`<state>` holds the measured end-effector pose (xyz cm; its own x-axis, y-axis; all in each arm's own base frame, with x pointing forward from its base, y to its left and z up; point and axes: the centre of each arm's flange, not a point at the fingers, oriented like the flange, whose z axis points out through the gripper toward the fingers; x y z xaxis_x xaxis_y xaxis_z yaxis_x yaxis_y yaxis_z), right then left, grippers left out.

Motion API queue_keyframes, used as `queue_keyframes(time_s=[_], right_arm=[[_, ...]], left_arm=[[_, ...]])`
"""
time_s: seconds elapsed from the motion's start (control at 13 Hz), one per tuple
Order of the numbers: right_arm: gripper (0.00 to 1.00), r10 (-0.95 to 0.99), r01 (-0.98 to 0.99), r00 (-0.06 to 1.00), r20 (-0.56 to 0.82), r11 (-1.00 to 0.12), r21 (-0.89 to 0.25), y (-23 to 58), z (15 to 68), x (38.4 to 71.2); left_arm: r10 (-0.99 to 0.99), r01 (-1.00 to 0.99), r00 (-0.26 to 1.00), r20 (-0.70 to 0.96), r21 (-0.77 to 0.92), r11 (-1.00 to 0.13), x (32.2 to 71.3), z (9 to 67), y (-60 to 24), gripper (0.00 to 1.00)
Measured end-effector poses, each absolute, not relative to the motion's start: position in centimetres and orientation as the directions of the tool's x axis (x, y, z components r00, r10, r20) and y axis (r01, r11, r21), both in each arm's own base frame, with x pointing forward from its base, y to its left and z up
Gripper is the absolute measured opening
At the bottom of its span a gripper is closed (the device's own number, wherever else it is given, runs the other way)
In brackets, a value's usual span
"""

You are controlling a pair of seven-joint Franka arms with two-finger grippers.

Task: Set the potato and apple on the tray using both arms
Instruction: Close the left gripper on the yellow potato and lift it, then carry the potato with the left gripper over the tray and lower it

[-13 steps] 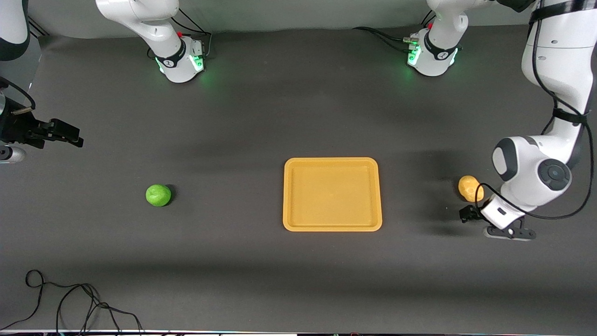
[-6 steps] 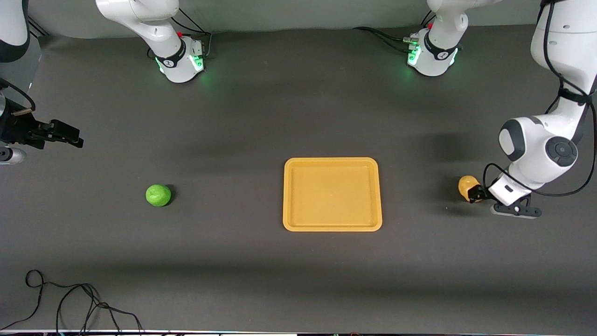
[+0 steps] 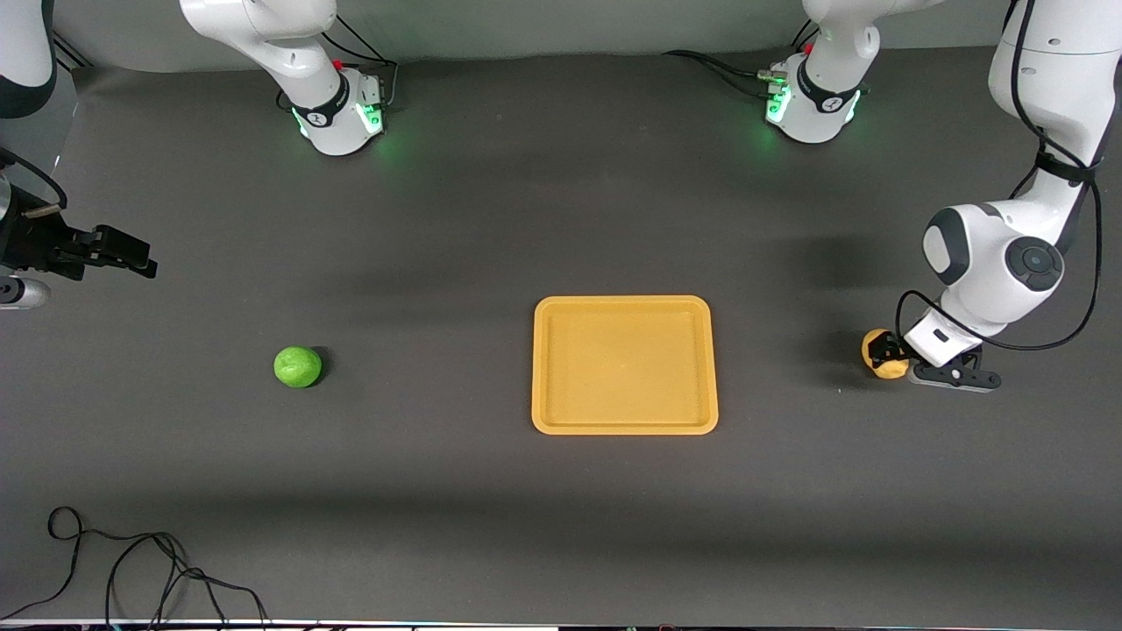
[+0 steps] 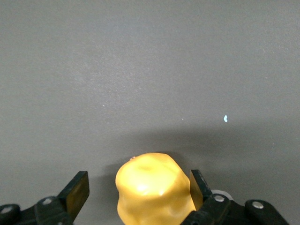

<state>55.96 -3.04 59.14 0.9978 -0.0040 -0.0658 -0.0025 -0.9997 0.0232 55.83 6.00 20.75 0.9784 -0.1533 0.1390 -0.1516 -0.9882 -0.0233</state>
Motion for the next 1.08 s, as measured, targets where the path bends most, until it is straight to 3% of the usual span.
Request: queue_keyframes(time_s=[0.23, 0.38, 0.54, 0.85, 1.08], right_arm=[[1.00, -0.004, -0.002, 0.998, -0.069, -1.000, 0.023, -3.0, 59.0, 56.0], [1.00, -0.004, -0.003, 0.998, -0.070, -1.000, 0.023, -3.0, 58.9, 56.1], [1.00, -0.004, -0.002, 0.998, -0.070, -1.000, 0.023, -3.0, 58.9, 56.1], [1.00, -0.004, -0.003, 0.997, -0.071, -1.000, 0.023, -3.0, 58.9, 56.1], [1.00, -0.004, -0.003, 0.997, -0.071, -1.000, 0.023, -3.0, 58.9, 56.1]], left_arm=[[-0.160, -0.159, 0.976, 0.151, -0.020, -0.987, 55.0, 19.7, 4.9, 0.96], [-0.163, -0.162, 0.974, 0.160, -0.019, -0.987, 54.6, 18.8, 4.6, 0.90], [-0.162, -0.161, 0.973, 0.165, -0.020, -0.987, 54.6, 18.4, 4.5, 0.68], [-0.166, -0.166, 0.971, 0.170, -0.015, -0.986, 54.9, 19.0, 3.7, 0.67], [-0.129, -0.132, 0.987, 0.099, 0.020, -0.991, 56.9, 23.8, -1.9, 0.67]])
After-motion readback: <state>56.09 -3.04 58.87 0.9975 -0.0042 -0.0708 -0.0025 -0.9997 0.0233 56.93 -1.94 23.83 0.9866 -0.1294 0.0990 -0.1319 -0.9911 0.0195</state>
